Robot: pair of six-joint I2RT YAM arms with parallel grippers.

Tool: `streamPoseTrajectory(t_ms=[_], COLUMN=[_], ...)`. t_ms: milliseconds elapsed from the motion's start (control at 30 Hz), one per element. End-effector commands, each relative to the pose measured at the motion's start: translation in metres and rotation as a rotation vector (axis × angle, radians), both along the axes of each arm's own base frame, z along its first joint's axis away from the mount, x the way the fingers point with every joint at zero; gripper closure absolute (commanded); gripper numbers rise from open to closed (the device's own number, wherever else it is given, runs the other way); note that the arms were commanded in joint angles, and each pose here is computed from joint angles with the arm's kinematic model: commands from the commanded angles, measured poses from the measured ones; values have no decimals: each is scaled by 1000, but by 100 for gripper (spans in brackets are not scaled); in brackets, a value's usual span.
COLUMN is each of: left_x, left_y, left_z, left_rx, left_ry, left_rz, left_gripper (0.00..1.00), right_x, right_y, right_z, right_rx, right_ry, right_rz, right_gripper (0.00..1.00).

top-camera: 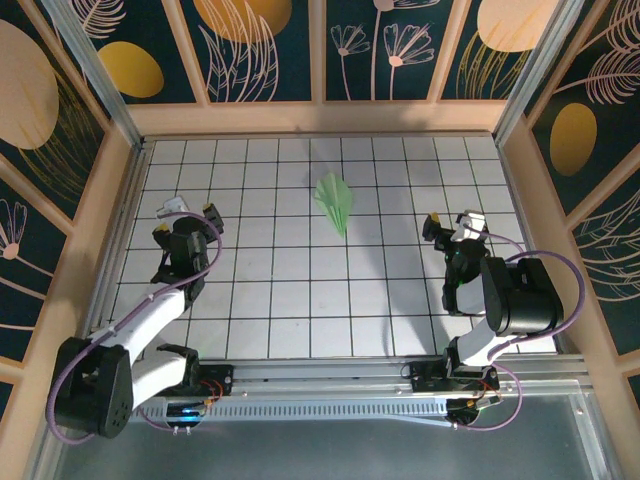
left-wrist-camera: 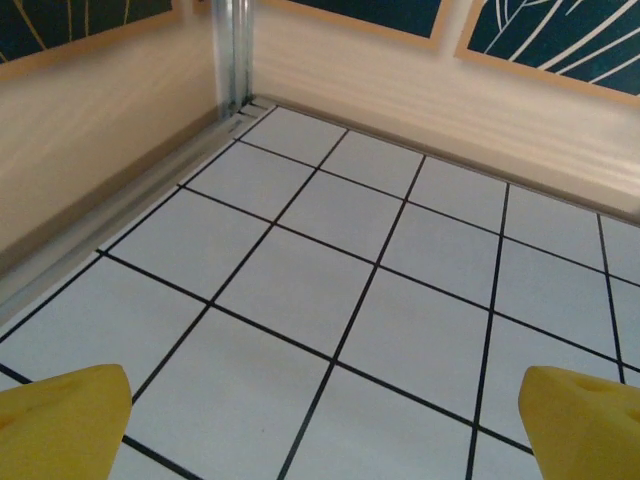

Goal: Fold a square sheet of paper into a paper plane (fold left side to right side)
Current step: Reset both arms

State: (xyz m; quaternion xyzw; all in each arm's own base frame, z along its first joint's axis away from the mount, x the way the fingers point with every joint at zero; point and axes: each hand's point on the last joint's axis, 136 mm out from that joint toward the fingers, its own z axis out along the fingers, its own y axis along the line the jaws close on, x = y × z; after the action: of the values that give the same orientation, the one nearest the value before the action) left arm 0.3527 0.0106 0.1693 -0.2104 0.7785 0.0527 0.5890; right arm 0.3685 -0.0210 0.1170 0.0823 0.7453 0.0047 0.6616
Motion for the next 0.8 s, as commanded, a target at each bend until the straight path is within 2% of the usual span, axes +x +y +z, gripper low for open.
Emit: streamPoseTrajectory(t_ms=[0, 100, 300, 400, 533, 767], left_x=[7, 14, 29, 36, 39, 39], left_y=[9, 12, 6, 1, -10, -9], left_z=[9, 3, 10, 5, 15, 26], left_rx=[46, 65, 141, 169, 188, 206], left_ry=[-75, -64, -108, -91, -160, -236], left_rz=[35, 46, -1, -42, -124, -178], left_gripper=[1, 1, 1, 1, 1, 1], right_x=[4, 4, 4, 4, 4, 4], right_y=[2, 2, 1, 1, 1, 1], right_z=[12, 12, 12, 12, 12, 12], right_rx=[-8, -7, -7, -8, -7, -7], right_ry=[-38, -38, -37, -36, -37, -37], right_rz=[2, 3, 1, 2, 2, 2], right_gripper=[1, 1, 1, 1, 1, 1])
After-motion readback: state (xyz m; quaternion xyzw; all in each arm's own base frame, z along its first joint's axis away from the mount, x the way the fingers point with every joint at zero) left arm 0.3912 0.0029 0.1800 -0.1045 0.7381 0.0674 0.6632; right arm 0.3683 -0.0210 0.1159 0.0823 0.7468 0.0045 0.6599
